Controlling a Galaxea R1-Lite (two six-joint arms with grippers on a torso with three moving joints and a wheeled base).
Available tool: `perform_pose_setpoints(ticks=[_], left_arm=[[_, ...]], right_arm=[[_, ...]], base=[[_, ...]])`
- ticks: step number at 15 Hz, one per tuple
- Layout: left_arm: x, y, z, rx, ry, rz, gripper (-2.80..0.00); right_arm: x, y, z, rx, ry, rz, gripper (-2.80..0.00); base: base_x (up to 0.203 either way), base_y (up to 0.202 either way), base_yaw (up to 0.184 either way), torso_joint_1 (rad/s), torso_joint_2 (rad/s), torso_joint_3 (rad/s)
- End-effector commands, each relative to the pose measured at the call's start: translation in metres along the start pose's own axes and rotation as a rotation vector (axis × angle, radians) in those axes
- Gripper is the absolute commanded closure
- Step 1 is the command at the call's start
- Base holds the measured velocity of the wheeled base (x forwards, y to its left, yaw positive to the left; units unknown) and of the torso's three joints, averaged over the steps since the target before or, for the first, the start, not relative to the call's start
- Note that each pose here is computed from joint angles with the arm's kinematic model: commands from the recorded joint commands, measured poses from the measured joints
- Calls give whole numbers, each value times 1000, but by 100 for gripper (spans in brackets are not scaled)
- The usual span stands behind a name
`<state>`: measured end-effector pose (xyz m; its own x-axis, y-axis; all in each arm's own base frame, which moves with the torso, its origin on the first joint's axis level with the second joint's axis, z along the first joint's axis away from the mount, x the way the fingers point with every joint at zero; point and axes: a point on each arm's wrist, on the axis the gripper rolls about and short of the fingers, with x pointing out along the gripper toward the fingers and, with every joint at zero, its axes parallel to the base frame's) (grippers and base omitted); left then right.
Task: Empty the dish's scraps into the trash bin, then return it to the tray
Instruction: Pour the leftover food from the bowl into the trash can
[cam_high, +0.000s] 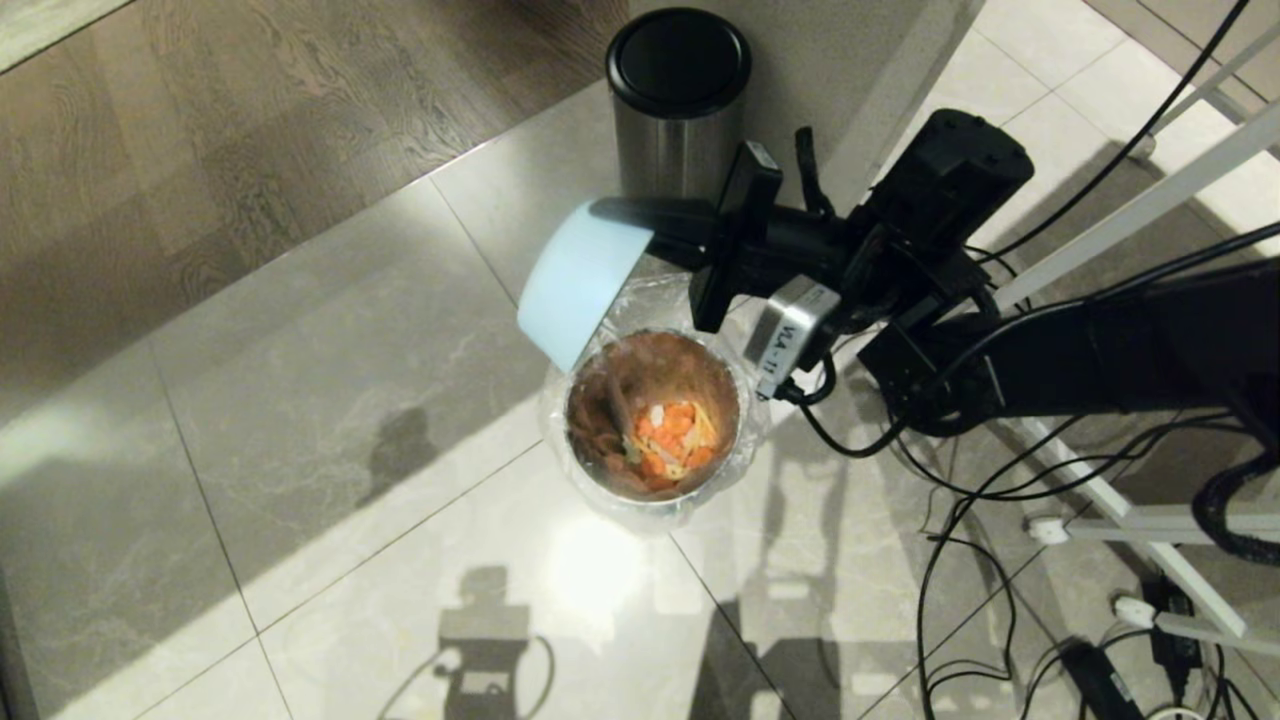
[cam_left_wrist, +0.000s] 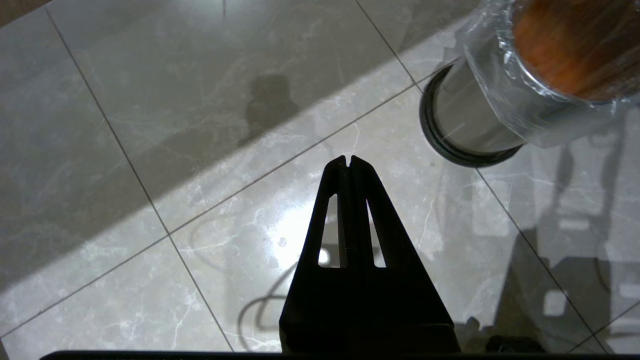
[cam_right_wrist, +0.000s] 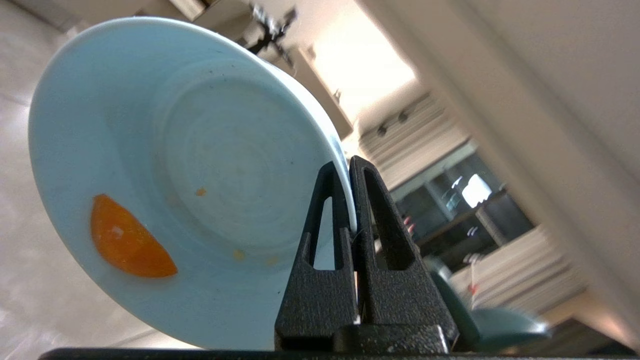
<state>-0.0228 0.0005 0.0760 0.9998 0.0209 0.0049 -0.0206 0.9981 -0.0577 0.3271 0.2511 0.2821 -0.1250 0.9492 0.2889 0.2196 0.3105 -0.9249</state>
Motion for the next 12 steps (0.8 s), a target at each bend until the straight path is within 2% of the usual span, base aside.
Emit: perform_pose_setpoints(ticks=[1,2,3,5,7,8,9,10,12], left_arm=[[0,0,0,-1,0,1,0],[0,0,0,-1,0,1,0],[0,0,0,-1,-1,1,0],[0,0,0,-1,0,1,0],[0,0,0,-1,0,1,0],[0,0,0,-1,-1,2,0],[0,0,0,-1,-1,2,0],[0,0,0,-1,0,2,0],[0,0,0,-1,0,2,0]], right_arm=[[2,-4,-2,-7,-15,-13,0],[3,-1,-2,-23,-36,-10,0],[2,-2,-5,34,-17,-9,0],[5,-5,-6,-18,-29,-24,0],[4,-5,-8,24,-21,-38,0],[6,-3,-7,-3,-38,-51,0],[4,-4,-8,40,-27,-56,0],[3,-7,-8,15,-19,-73,0],[2,1,-4,22,-18,-74,0]], base=[[0,0,0,0,0,0],[0,0,0,0,0,0],[0,0,0,0,0,0],[0,0,0,0,0,0],[0,0,0,0,0,0],[0,0,0,0,0,0],[0,0,0,0,0,0],[0,0,0,0,0,0],[0,0,0,0,0,0]])
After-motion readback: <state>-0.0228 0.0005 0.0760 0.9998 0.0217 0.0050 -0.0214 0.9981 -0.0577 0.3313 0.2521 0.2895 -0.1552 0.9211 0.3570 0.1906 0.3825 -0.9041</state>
